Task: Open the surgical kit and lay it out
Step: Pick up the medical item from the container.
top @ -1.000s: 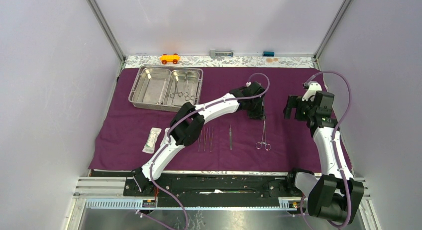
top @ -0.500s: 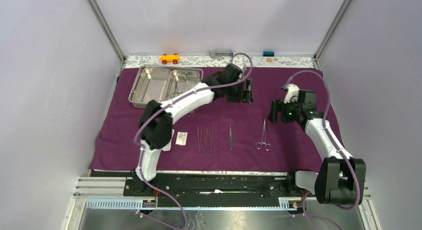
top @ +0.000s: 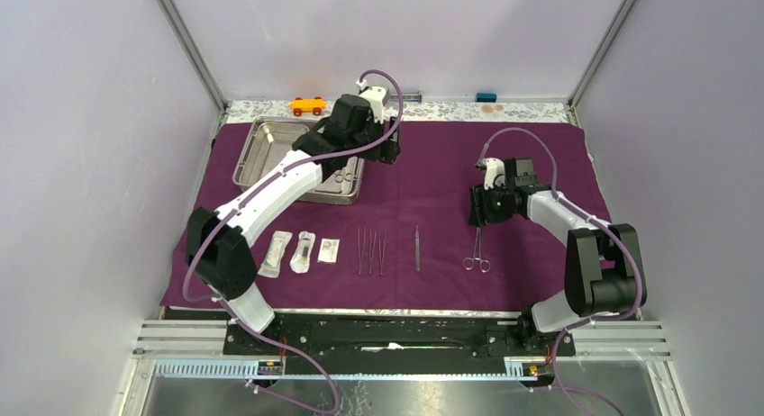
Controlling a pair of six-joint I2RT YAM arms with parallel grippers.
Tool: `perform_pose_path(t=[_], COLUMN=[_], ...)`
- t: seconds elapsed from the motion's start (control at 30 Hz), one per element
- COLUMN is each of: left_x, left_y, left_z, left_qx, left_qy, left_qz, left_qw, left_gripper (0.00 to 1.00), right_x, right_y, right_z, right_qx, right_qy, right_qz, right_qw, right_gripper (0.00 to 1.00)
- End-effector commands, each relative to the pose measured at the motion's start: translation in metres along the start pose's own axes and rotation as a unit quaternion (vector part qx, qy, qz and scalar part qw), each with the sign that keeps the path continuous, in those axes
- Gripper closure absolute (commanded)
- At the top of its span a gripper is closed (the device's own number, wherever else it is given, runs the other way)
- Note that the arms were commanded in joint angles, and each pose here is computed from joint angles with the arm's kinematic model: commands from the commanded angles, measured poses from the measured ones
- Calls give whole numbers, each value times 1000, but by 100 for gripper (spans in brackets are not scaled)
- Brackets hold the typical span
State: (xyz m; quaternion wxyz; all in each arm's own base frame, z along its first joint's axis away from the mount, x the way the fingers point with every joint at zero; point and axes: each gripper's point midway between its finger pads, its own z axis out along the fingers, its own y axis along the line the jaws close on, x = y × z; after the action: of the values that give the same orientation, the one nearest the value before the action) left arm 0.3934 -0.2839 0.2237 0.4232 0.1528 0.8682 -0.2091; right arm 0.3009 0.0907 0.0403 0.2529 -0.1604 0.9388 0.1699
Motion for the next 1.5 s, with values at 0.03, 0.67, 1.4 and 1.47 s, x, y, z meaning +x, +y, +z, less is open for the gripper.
perform_pose_path(t=[0.03, 0.67, 1.4, 1.47], left_x=[-46, -53, -53, -54], left_y=[21, 30, 37, 38], left_z=[-24, -25, -27, -27], left_qx=[-30, -14, -8, -10], left_qy=[-81, -88, -94, -95], left_qz=[45, 28, 15, 14], left_qw=[995, 996, 995, 995], left_gripper=[27, 26, 26, 26], right_x=[-20, -13, -2, -2], right_y=[2, -13, -9, -8], right_z=[9, 18, 24, 23], right_qx=[0, 36, 18, 16], right_qy=[-8, 14, 38, 37], right_qz=[-26, -27, -22, -22], right_qw=[1000, 999, 999, 999], right_gripper=[46, 54, 71, 72])
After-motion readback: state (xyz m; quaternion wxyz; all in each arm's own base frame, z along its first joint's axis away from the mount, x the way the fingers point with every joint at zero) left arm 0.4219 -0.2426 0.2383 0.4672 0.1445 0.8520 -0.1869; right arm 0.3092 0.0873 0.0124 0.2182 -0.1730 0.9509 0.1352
